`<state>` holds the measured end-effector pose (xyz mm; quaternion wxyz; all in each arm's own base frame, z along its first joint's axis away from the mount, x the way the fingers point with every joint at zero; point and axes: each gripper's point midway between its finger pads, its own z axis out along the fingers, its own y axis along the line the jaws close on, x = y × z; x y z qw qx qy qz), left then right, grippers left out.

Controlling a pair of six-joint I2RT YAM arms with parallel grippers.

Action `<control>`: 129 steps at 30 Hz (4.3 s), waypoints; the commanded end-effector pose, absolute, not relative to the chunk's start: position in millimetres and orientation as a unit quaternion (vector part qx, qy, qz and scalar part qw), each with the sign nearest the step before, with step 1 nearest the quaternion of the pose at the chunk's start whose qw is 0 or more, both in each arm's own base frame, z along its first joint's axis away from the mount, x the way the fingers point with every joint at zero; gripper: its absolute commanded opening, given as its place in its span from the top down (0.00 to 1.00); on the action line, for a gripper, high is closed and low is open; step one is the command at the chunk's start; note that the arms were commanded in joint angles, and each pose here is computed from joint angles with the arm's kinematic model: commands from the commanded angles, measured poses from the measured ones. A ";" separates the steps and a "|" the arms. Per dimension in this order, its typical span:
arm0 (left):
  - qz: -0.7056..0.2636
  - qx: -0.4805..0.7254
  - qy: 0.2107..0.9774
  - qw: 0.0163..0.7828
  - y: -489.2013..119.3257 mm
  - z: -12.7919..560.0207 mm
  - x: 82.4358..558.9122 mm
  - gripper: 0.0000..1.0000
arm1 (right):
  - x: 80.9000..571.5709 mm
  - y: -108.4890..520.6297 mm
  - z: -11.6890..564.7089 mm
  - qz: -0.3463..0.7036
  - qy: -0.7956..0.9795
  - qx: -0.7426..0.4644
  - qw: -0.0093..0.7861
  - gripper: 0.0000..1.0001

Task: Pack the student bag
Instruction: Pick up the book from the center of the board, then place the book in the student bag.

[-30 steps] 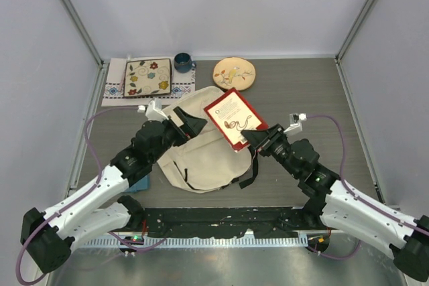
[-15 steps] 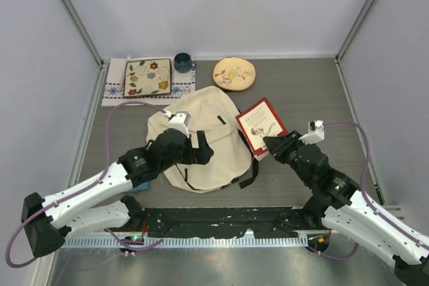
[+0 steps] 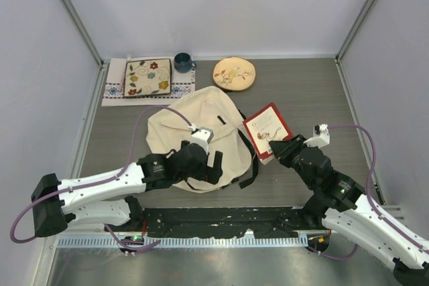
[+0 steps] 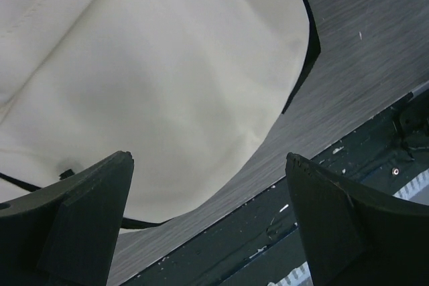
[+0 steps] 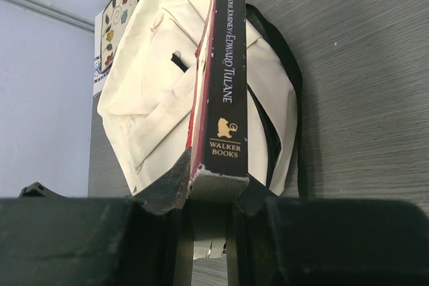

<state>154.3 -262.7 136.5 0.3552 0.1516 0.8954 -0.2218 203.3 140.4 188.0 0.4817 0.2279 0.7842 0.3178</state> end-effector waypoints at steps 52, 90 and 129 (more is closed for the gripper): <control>-0.045 0.289 0.878 0.380 -341.1 84.0 155.6 1.00 | 203.3 113.1 212.5 0.320 0.742 0.283 0.517 0.99; -0.231 0.046 0.830 0.505 -276.4 270.1 213.4 1.00 | 150.5 179.4 211.6 0.508 0.750 0.198 0.374 0.99; -0.345 0.075 0.787 0.506 -306.2 323.6 194.2 1.00 | 242.5 288.6 213.3 0.599 0.679 0.228 0.357 0.99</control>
